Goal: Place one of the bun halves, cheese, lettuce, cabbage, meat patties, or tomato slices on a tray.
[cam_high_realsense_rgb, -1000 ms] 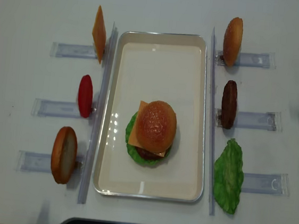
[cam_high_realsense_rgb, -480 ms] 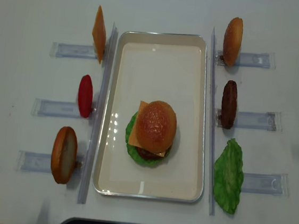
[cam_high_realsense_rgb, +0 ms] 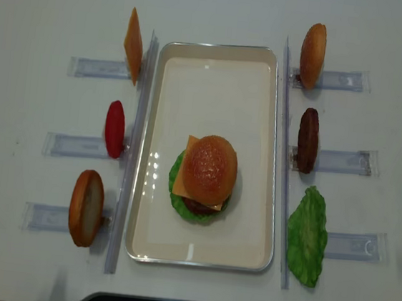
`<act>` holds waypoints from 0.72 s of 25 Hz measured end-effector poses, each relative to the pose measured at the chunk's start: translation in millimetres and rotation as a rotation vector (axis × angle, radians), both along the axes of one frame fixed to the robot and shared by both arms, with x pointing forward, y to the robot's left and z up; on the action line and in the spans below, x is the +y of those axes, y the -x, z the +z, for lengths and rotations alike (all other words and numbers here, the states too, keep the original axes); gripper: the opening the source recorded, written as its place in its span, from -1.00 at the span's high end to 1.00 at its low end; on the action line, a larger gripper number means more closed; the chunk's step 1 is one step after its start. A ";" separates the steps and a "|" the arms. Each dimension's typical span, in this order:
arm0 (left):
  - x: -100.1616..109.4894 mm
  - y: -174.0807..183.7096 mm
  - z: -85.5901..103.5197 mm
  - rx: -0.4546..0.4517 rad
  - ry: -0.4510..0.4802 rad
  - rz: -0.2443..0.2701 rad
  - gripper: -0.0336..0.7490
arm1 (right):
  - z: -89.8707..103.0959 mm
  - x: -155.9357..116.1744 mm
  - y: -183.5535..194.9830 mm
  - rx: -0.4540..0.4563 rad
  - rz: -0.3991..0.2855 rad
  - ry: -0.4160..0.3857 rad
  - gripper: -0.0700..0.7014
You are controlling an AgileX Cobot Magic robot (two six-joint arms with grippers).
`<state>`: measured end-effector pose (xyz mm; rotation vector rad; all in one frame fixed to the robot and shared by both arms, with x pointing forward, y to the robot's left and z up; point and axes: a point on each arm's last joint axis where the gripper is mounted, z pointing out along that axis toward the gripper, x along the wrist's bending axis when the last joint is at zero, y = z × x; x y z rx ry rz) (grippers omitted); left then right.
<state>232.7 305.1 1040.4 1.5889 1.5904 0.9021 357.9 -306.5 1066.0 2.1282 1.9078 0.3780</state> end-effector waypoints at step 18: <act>0.0 0.0 0.0 0.000 0.000 0.000 0.92 | 28.9 15.7 119.4 -0.582 0.081 0.002 -0.54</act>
